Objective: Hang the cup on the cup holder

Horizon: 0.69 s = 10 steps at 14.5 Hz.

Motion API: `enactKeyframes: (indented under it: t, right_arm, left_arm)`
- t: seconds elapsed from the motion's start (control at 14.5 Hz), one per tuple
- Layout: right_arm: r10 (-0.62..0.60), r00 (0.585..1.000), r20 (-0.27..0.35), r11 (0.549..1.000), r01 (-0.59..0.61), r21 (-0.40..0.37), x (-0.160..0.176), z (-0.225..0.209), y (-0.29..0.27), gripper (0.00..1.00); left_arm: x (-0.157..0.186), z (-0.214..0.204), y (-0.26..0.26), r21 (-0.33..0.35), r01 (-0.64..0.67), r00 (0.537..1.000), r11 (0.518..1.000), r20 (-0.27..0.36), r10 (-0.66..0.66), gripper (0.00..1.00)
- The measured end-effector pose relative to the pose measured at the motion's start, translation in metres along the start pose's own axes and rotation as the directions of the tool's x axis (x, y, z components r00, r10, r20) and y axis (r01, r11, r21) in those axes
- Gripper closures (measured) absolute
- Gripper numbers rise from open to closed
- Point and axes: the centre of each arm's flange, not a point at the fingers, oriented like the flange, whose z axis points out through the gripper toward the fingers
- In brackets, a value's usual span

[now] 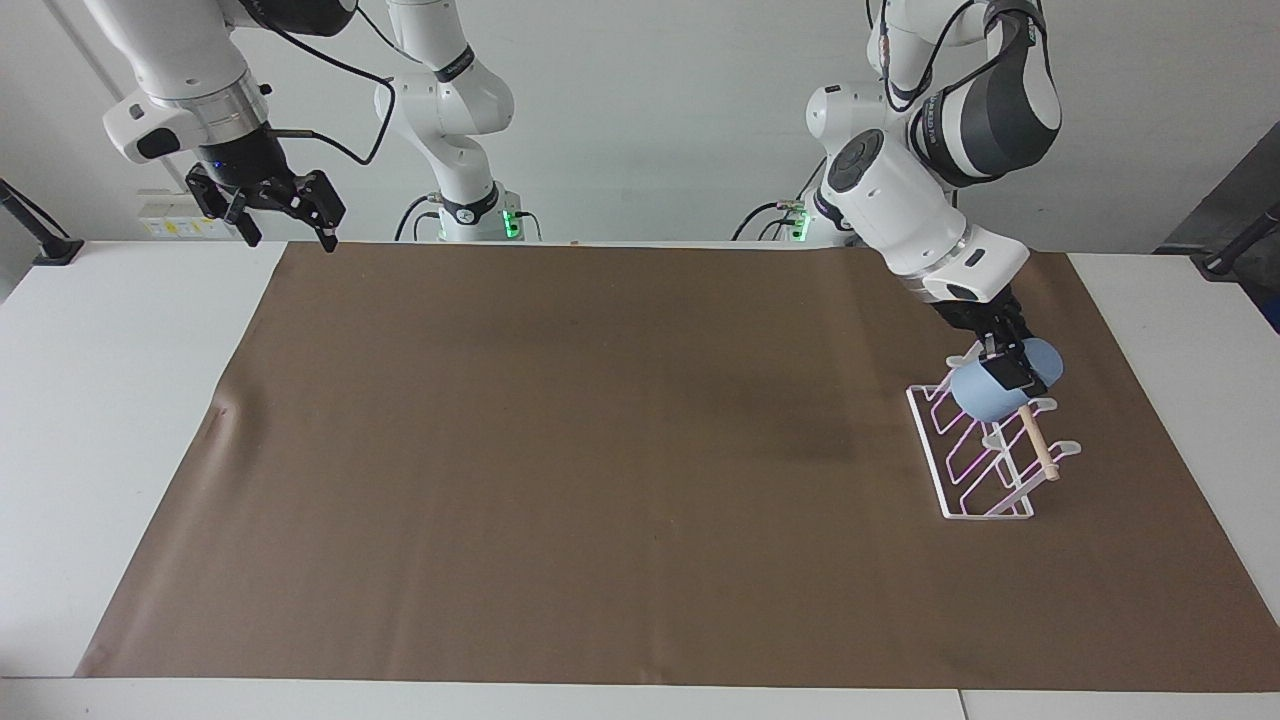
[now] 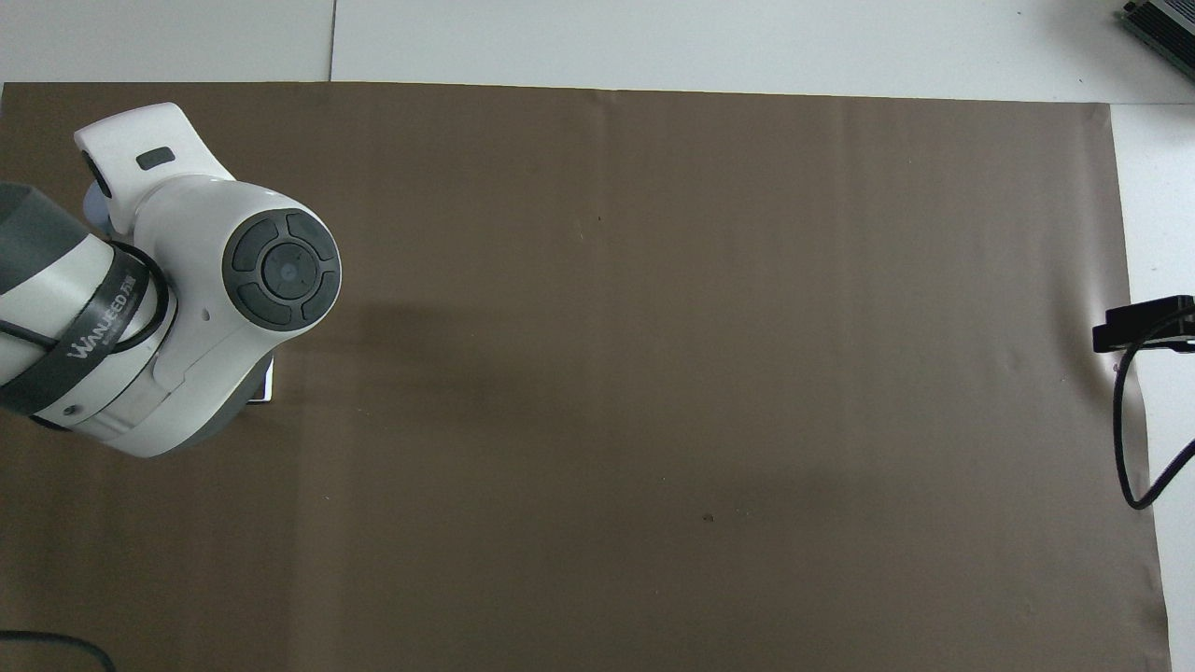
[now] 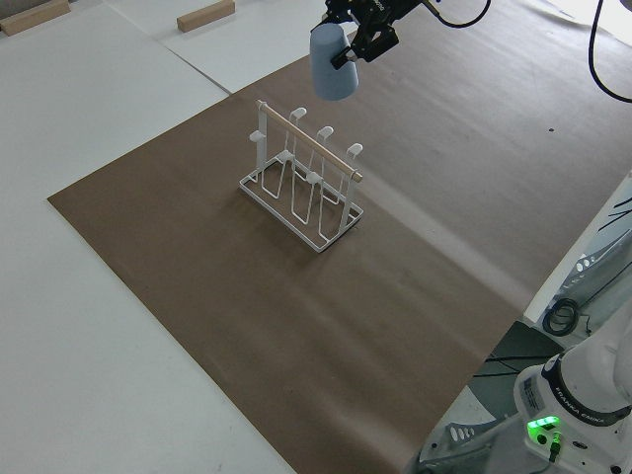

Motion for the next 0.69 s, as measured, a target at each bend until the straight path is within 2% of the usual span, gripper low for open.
enactKeyframes:
  t: [0.14, 0.34, 0.69]
  right_arm:
    - [0.000, 1.000, -0.002, 1.000, 0.000, 0.000, -0.001, -0.001, 0.000, 0.00]
    - [-0.009, 1.000, -0.005, 1.000, 0.009, 0.000, -0.002, -0.003, -0.005, 0.00]
    - [-0.014, 1.000, -0.007, 1.000, 0.014, -0.001, -0.002, -0.004, -0.008, 0.00]
  left_arm:
    - [-0.008, 0.010, 0.000, 0.026, 0.037, 0.999, 0.999, -0.018, -0.037, 0.27]
    - [-0.043, 0.043, 0.010, 0.067, 0.041, 0.992, 0.997, -0.123, -0.033, 0.27]
    - [-0.049, 0.058, 0.033, 0.080, 0.070, 0.988, 0.994, -0.143, -0.058, 0.27]
